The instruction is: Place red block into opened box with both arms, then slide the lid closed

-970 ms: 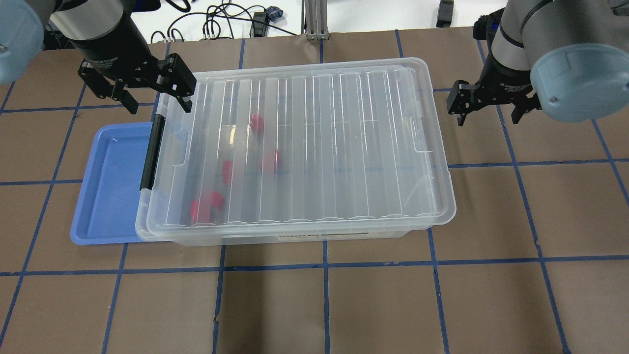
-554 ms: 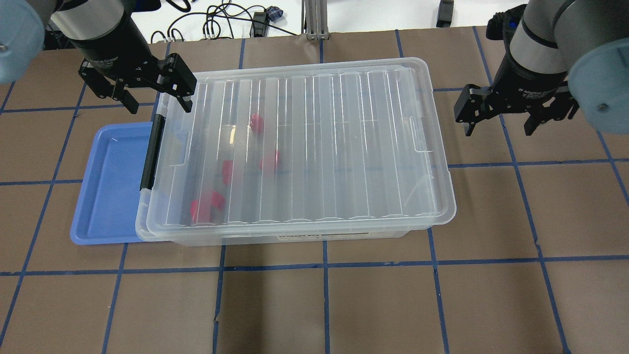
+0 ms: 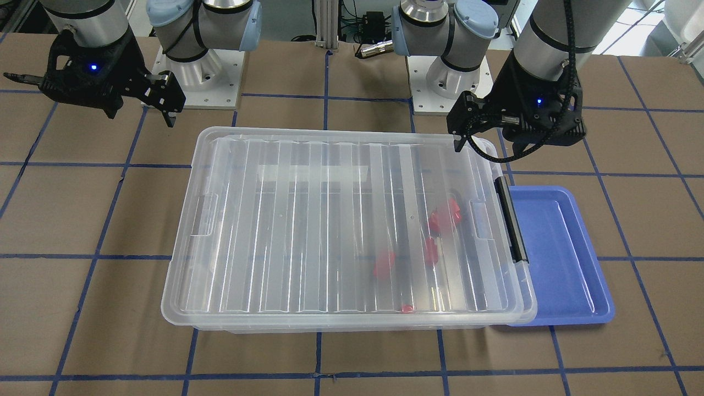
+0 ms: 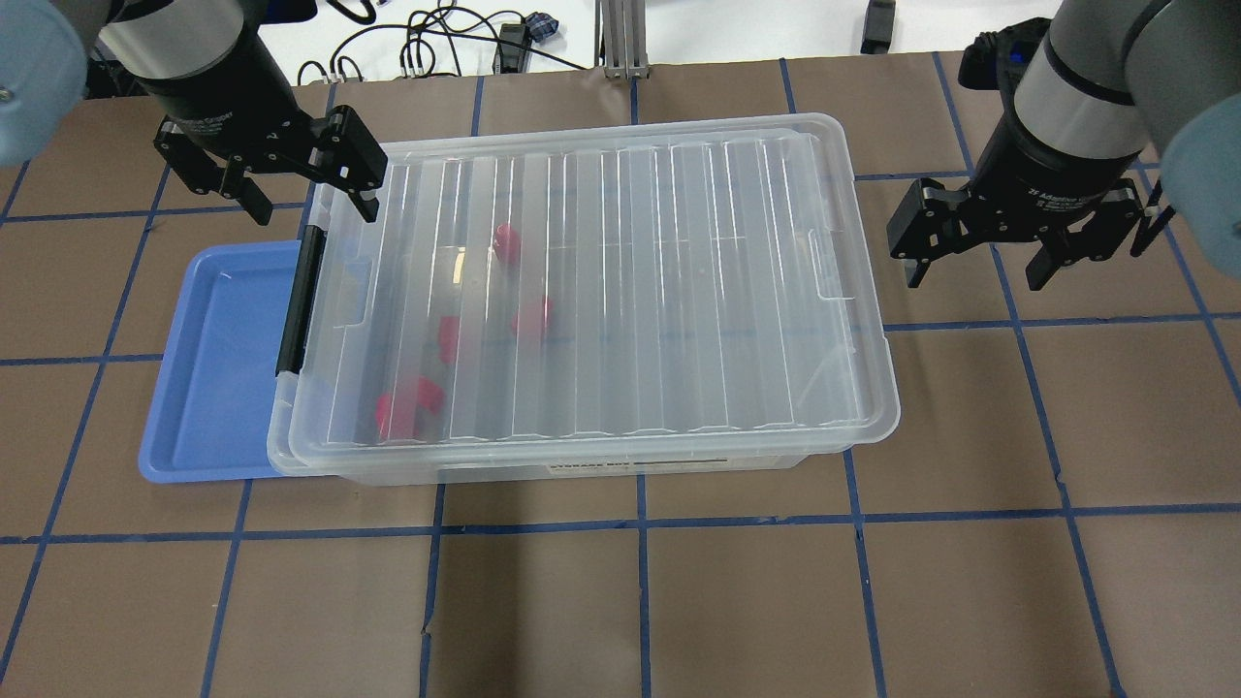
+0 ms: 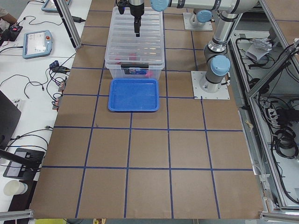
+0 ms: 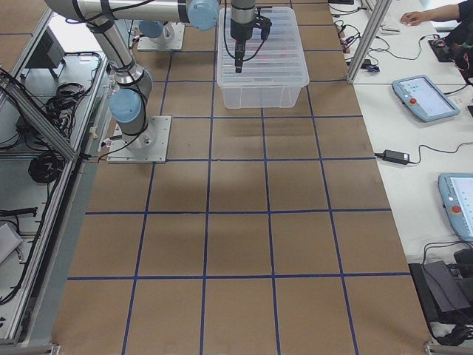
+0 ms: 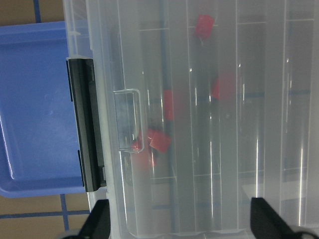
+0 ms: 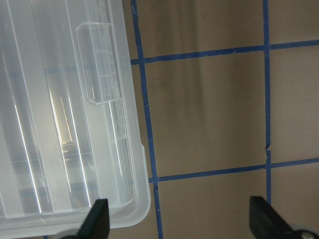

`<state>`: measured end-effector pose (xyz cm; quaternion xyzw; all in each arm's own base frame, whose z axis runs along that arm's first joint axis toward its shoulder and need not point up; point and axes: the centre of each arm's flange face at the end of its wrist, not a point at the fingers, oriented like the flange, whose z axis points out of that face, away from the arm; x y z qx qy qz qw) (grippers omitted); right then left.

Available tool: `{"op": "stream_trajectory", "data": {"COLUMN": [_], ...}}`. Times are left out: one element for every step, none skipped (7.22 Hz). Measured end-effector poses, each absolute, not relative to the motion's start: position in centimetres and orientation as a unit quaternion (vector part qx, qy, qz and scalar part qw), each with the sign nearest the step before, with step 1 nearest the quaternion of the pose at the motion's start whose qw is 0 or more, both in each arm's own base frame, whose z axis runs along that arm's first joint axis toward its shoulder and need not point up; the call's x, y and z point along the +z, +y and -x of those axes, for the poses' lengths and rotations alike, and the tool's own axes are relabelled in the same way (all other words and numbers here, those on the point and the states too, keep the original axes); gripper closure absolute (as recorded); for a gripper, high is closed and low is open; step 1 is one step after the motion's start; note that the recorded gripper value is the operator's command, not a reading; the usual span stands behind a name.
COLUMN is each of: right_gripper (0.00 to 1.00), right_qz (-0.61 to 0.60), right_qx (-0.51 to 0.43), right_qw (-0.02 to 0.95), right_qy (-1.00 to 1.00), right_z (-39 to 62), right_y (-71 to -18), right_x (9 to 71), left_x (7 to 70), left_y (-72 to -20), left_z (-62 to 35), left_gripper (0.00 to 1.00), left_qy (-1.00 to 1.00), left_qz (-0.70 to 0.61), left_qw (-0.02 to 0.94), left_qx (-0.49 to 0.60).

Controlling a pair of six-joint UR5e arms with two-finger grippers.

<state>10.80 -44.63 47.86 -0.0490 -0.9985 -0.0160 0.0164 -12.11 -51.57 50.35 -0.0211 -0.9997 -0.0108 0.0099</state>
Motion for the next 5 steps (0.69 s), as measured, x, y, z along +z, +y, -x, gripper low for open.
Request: {"op": "stream_trajectory", "data": {"right_gripper": [0.00,0.00,0.00,0.00,0.00], "right_qz": [0.050,0.050,0.050,0.050,0.050], "right_qx": [-0.017,-0.017,-0.015,-0.013,-0.012], "right_qw": [0.011,0.007,0.006,0.006,0.007], "right_qy": [-0.999,-0.999,-0.999,-0.999,-0.999], "right_z": [-10.98,-11.13,-11.20,-11.22,-11.22], "right_y": [-44.71,-44.74,-44.70,-44.66,-44.66], "right_x": [47.69,47.69,47.81,47.94,48.08], "left_x": [50.35,50.33,50.32,50.32,50.31], "left_y": [-51.57,-51.58,-51.59,-51.59,-51.60], "left_z": [12.09,12.07,12.08,12.12,12.14], "left_gripper": [0.00,0.00,0.00,0.00,0.00], "left_qy": [-1.000,-1.000,-1.000,-1.000,-1.000], "left_qz": [0.021,0.021,0.021,0.022,0.022], "left_qw": [0.009,0.008,0.008,0.008,0.008], "left_qx": [-0.011,-0.011,-0.011,-0.011,-0.011]}}
